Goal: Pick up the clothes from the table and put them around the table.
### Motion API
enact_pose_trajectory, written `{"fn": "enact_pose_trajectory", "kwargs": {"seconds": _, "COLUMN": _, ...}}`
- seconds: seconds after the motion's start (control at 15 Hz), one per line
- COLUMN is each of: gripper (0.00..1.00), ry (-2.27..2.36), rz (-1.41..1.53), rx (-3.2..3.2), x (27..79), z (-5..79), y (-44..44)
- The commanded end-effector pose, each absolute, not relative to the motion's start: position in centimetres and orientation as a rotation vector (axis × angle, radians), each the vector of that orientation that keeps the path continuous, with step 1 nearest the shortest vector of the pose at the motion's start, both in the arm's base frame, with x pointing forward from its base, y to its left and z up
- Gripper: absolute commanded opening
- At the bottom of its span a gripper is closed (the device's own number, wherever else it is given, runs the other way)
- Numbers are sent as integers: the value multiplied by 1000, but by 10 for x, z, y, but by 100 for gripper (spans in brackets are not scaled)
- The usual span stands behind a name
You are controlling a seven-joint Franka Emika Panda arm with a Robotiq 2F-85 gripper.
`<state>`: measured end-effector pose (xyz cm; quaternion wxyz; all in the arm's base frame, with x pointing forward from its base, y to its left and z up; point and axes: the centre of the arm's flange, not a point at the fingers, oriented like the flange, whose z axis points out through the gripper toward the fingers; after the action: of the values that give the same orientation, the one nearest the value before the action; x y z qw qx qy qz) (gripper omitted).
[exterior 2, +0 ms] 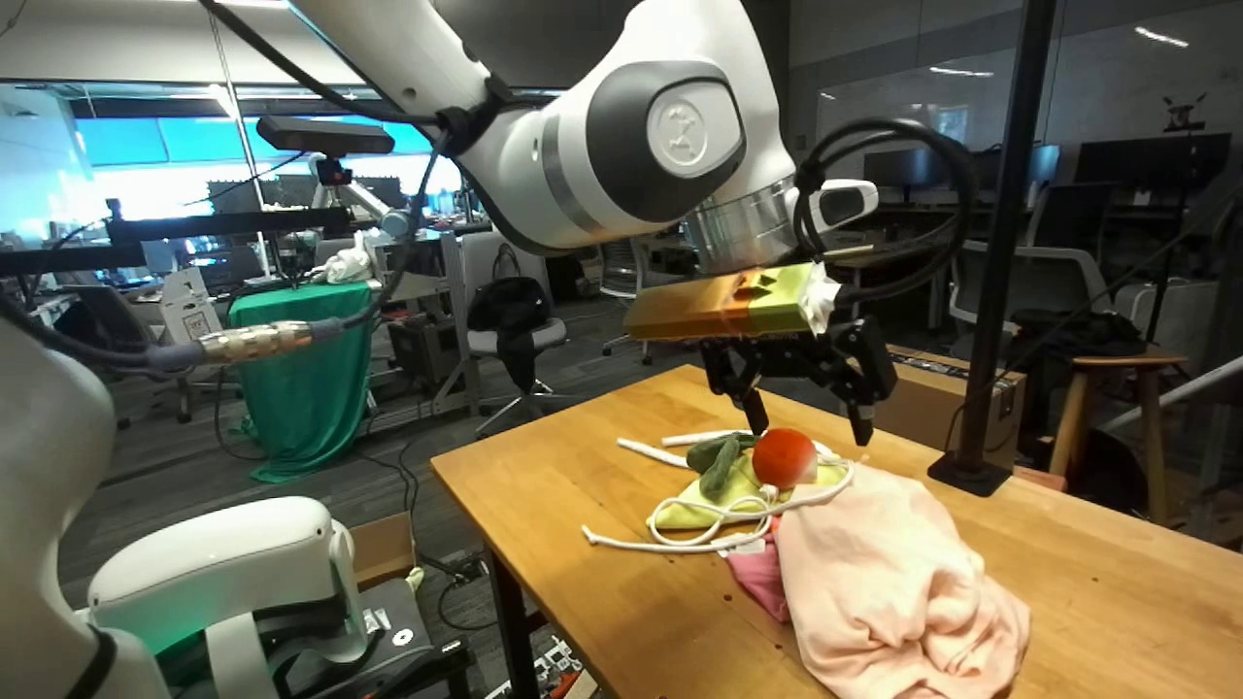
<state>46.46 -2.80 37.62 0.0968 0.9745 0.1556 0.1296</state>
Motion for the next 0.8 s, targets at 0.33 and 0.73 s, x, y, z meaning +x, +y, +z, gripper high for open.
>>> {"fn": "enact_pose_trajectory", "kwargs": {"seconds": 0.33, "gripper": 100, "ry": 664, "rz": 508, "rx": 2846, "x": 537, "z": 340, "y": 12}}
{"fn": "enact_pose_trajectory", "kwargs": {"seconds": 0.73, "gripper": 100, "ry": 755, "rz": 559, "rx": 2894, "x": 549, "z": 326, "y": 58}}
